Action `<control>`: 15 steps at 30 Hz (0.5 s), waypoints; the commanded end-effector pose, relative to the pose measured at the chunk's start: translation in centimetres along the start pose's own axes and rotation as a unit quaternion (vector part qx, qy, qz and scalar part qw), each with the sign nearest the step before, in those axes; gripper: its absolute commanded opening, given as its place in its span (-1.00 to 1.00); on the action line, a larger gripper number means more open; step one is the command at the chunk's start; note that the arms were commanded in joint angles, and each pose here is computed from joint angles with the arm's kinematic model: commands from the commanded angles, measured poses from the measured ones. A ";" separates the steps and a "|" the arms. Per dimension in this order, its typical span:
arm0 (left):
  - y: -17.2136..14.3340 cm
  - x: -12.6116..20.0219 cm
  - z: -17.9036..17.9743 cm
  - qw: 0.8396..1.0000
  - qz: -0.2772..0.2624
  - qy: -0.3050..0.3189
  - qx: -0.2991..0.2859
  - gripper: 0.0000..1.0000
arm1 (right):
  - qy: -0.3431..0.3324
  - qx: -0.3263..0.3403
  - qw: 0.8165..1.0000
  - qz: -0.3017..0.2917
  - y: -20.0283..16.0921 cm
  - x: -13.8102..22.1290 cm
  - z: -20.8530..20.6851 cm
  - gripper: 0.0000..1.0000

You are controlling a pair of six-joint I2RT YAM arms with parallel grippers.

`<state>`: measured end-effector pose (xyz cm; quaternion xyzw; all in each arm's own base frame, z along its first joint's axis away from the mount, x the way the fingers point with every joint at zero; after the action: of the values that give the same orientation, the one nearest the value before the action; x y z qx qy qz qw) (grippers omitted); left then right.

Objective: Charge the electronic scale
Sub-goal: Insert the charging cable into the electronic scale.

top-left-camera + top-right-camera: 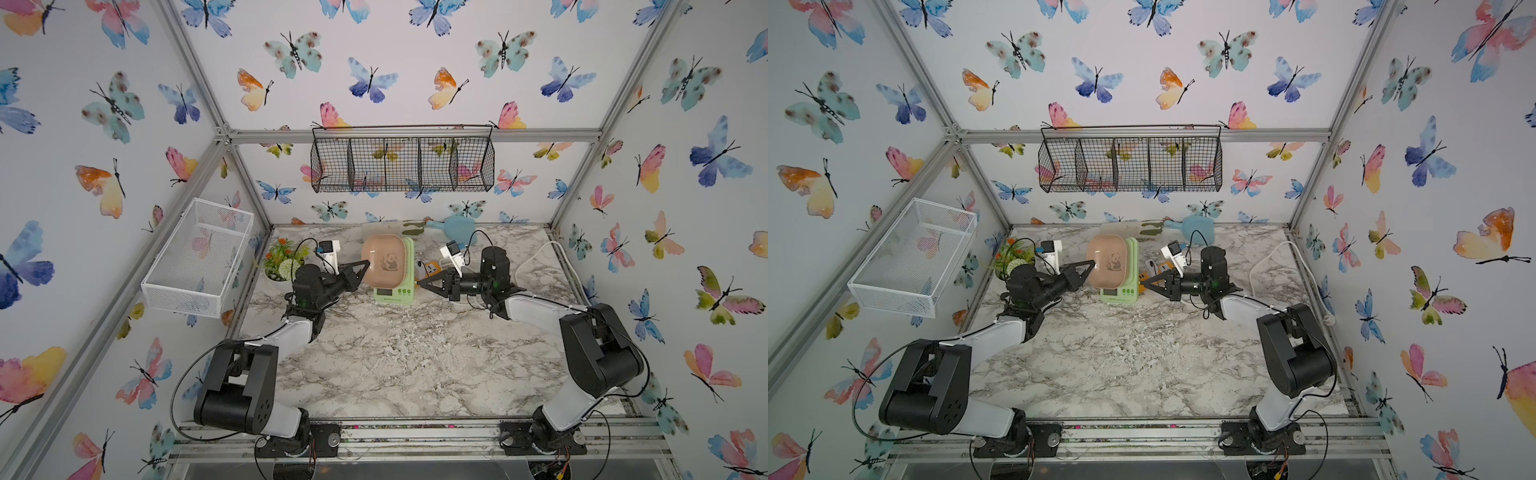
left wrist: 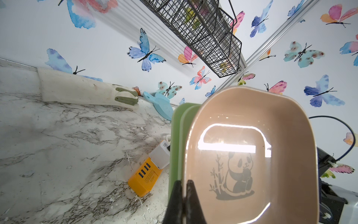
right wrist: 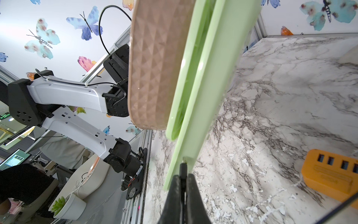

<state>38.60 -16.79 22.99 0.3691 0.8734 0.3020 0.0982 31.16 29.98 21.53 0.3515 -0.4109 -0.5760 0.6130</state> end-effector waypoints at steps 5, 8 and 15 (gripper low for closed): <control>1.8 0.2 -2.4 0.998 -0.033 -0.043 -0.027 -1.00 | 0.022 -0.011 1.000 0.006 -0.7 -0.6 0.0 -0.97; 1.9 0.2 -2.5 0.998 -0.033 -0.044 -0.027 -1.00 | 0.020 -0.015 1.000 0.008 -1.0 -0.7 -0.1 -0.97; 1.8 0.1 -2.6 0.998 -0.033 -0.048 -0.028 -1.00 | 0.025 -0.021 0.999 0.011 -1.1 -0.9 -0.2 -0.97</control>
<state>38.67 -16.80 23.17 0.3669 0.8733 0.3034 0.1038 31.15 30.25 20.65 0.3445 -0.4001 -0.5763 0.6237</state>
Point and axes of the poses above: each gripper's point midway between its finger pads, its own x axis back along the fingers, its own z axis along the line the jaws close on, y = z × x, the point moved 1 cm from there along x, back along the fingers, and after that the axes turned 11 degrees about x, right-handed, at the moved point
